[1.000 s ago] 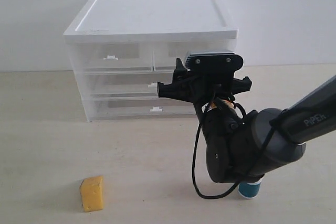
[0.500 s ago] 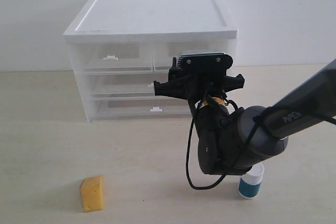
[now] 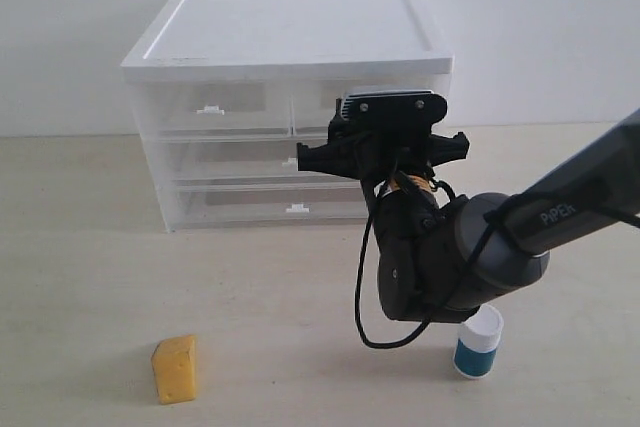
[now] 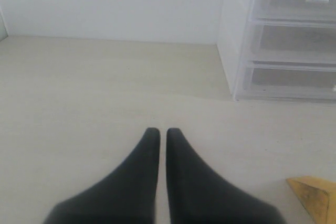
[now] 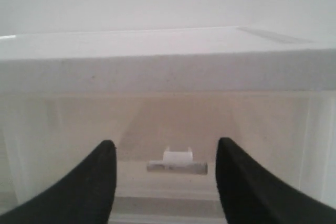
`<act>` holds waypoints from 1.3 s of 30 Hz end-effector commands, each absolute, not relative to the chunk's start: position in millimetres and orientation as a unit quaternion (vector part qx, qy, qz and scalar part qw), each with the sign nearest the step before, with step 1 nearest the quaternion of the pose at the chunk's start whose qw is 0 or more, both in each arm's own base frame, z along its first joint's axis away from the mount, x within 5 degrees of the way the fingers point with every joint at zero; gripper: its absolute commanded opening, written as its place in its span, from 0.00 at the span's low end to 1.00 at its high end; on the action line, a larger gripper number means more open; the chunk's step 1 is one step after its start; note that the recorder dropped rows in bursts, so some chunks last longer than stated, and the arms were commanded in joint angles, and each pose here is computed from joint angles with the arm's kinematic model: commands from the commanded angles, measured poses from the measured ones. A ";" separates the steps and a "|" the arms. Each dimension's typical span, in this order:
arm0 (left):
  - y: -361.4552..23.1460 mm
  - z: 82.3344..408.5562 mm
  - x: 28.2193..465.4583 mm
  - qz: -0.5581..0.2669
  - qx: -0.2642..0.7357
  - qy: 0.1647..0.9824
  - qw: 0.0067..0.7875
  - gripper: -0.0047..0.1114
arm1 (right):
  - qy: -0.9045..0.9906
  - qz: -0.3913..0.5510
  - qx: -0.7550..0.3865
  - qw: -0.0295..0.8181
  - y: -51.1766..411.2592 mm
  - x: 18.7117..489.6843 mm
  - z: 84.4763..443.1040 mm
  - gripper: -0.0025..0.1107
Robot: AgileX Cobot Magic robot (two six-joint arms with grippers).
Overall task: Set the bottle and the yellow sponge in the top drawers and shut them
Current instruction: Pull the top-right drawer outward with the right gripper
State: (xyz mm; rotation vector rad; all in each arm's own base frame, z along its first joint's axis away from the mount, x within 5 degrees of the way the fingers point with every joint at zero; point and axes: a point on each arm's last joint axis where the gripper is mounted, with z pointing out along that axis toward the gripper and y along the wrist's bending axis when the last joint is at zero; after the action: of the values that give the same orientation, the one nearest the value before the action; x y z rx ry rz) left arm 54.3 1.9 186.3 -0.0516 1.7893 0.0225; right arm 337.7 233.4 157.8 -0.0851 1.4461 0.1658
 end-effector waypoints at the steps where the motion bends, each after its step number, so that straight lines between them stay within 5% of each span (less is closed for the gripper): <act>1: 2.1 185.4 54.2 0.012 -0.021 0.780 0.625 0.08 | 0.656 0.069 -0.041 0.750 232.3 339.6 160.2 0.28; 7: 2.1 185.4 54.2 0.012 -0.021 0.780 0.625 0.08 | 0.665 0.057 -0.033 0.744 230.0 340.2 158.1 0.02; 39: 2.1 185.4 54.2 0.012 -0.021 0.780 0.625 0.08 | 0.708 0.082 -0.038 0.700 207.5 279.7 148.1 0.02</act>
State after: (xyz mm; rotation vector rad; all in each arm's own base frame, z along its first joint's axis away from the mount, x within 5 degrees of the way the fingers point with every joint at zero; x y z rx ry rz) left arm 54.3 1.9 186.3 -0.0516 1.7893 0.0225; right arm 286.6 214.6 154.4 -0.1087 1.5021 0.1743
